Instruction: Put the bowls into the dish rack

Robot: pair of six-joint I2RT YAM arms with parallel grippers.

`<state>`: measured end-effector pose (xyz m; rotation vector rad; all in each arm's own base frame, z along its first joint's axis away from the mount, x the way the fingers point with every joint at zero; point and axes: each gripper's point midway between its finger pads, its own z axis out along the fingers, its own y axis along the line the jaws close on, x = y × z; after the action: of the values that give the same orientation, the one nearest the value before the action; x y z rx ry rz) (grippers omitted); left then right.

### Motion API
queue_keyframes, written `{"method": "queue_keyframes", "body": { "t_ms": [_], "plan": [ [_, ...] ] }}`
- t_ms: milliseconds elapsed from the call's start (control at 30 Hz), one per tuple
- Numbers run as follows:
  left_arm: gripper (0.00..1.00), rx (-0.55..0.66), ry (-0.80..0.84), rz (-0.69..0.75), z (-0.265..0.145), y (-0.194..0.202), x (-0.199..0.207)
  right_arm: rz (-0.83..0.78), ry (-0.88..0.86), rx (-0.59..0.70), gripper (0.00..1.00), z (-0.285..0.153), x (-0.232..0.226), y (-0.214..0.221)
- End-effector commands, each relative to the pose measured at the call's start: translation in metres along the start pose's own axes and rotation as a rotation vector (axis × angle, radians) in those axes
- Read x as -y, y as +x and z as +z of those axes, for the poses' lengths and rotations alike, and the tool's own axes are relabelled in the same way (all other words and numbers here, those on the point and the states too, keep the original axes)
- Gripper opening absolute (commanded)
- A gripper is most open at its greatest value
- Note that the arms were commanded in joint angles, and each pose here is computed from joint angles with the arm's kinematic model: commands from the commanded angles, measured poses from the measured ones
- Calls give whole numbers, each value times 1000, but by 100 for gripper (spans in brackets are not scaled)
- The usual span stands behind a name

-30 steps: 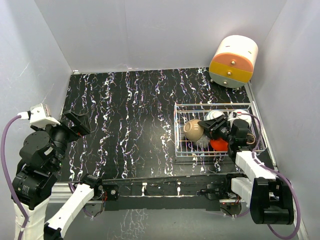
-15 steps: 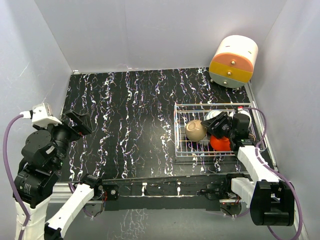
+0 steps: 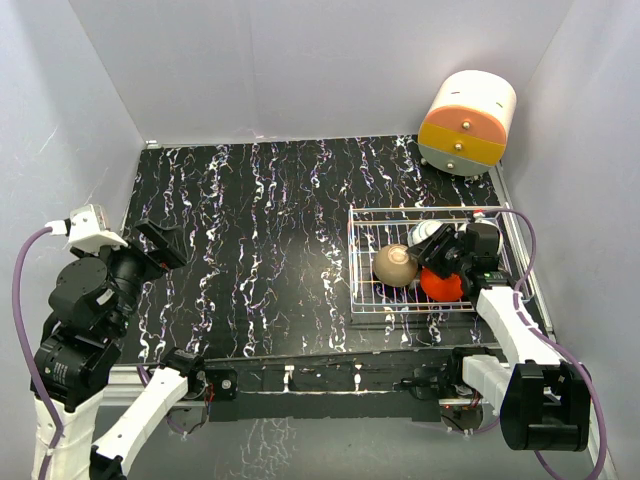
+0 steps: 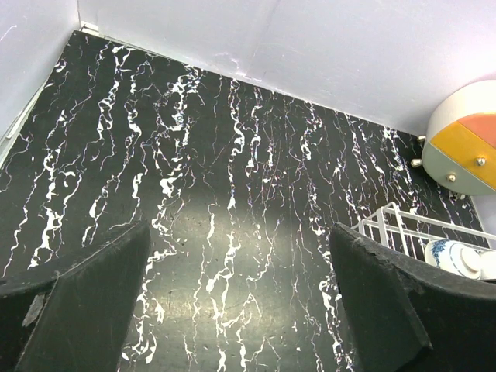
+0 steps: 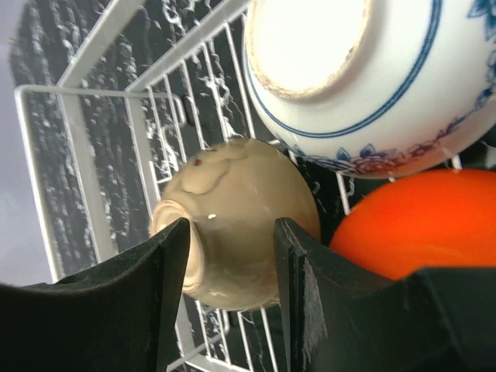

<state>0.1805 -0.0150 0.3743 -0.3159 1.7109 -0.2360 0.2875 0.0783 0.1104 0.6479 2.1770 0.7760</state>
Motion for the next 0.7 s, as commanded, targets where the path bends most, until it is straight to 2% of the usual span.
{"method": "queue_keyframes", "body": {
  "t_ms": [0,133,333,400,433,467,500,533,667],
  "plan": [
    [97,0,22,-5,4,0,6,-95,39,1,50,-5,0,-8],
    [97,-7,27,-9,7,4,7,-147,11,22,50,-10,-11,-18],
    [97,-23,26,-8,11,8,8,-272,-215,24,52,-27,-68,-27],
    [97,-22,24,-9,11,8,8,-292,-232,64,56,-38,-81,-36],
    [97,-22,23,-9,11,9,7,-314,-242,68,59,-42,-91,-35],
    [97,-22,23,-9,11,9,7,-331,-234,82,69,-47,-97,-38],
    [97,-23,24,-9,11,9,7,-352,-221,92,94,-50,-103,-41],
    [97,-28,25,-7,12,10,8,-383,-205,96,98,-52,-110,-43],
    [97,-53,21,3,16,16,8,-500,-141,104,99,-54,-146,-42]
  ]
}}
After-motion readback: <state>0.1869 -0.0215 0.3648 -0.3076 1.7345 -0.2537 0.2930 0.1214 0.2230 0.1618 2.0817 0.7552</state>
